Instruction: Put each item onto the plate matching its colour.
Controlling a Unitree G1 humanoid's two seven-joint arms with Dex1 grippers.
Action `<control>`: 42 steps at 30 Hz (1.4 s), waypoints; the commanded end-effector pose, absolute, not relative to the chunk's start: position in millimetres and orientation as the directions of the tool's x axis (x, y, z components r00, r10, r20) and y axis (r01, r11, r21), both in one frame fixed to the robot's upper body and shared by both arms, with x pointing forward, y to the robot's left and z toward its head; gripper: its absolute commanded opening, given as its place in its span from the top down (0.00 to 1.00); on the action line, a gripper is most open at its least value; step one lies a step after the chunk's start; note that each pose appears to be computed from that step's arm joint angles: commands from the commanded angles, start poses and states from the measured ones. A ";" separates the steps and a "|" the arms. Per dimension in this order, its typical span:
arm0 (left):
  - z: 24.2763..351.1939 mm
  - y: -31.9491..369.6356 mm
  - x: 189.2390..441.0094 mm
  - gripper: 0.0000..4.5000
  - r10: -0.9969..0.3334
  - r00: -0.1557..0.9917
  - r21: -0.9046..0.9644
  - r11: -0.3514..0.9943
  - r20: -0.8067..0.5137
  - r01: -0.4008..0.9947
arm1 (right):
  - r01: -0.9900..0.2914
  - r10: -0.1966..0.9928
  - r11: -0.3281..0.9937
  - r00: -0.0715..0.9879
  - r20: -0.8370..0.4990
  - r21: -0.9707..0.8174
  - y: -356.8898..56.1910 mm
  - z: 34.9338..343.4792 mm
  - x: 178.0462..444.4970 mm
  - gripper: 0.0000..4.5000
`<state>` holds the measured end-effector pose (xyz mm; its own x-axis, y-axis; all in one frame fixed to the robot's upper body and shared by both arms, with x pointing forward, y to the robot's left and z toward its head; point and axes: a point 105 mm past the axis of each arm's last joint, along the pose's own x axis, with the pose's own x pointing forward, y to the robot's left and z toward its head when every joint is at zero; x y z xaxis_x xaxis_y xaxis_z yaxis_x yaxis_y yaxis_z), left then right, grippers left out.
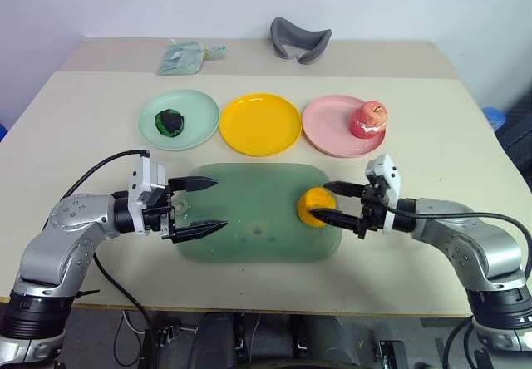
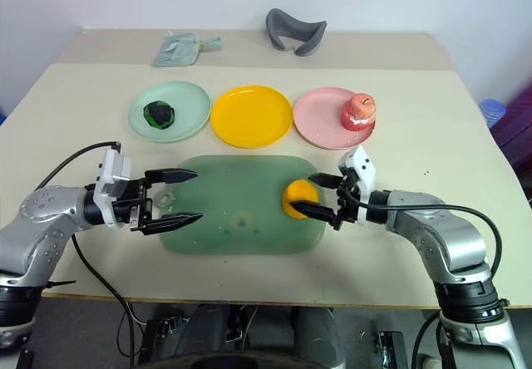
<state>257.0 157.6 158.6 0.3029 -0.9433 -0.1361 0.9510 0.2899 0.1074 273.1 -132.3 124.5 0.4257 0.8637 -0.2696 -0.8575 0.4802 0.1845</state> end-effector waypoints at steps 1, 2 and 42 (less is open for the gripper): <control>165.9 159.8 255.4 0.00 -0.940 0.317 0.158 0.297 -0.123 0.942 | -0.883 0.877 0.442 0.389 -0.283 0.156 -122.7 126.0 266.0 0.01; 165.7 159.6 255.5 0.00 -0.940 0.318 0.158 0.297 -0.123 0.942 | -0.883 0.877 0.443 0.390 -0.283 0.155 -121.2 125.4 266.6 0.01; 151.0 185.7 286.0 0.00 -0.464 0.881 0.183 0.878 0.095 0.443 | -0.763 0.772 0.631 0.635 0.021 -0.143 -30.7 183.7 444.4 0.01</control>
<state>289.0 189.1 137.1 0.8876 -0.4586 0.0432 0.4485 0.8817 0.1465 444.3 -38.3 166.5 0.6505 0.7590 -0.0265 -0.7568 0.6450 -0.1059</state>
